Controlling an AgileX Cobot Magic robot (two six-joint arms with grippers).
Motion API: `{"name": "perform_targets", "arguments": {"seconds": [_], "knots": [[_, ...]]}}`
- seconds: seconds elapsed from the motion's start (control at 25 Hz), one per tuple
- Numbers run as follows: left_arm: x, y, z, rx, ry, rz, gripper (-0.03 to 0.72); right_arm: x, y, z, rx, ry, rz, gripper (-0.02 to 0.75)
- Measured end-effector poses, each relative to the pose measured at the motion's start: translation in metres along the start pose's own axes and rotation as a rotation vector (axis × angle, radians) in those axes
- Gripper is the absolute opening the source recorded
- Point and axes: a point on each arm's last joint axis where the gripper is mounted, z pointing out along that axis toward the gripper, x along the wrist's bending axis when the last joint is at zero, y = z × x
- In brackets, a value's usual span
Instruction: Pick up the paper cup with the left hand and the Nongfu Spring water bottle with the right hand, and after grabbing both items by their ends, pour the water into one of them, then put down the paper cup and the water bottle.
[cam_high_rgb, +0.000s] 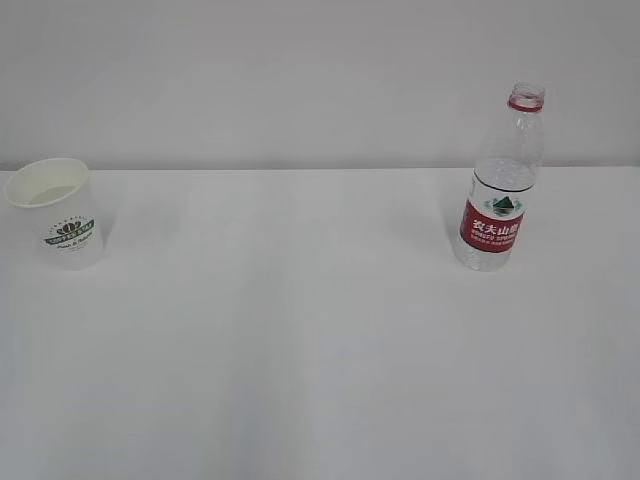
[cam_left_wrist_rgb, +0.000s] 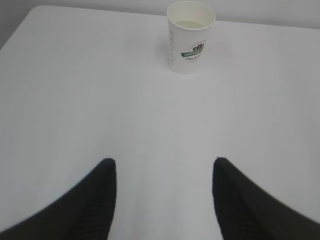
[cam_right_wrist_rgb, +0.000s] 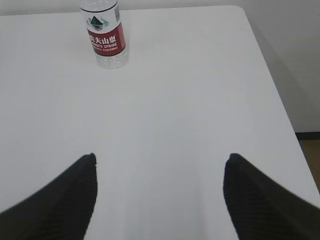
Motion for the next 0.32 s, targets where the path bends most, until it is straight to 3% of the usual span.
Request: {"name": "perform_targets", "arguments": {"seconds": [0.32], "knots": [[0.0000, 0.0000, 0.0000, 0.000, 0.000, 0.000, 0.441, 0.0000, 0.0000, 0.0000, 0.000, 0.000, 0.000, 0.591]]}}
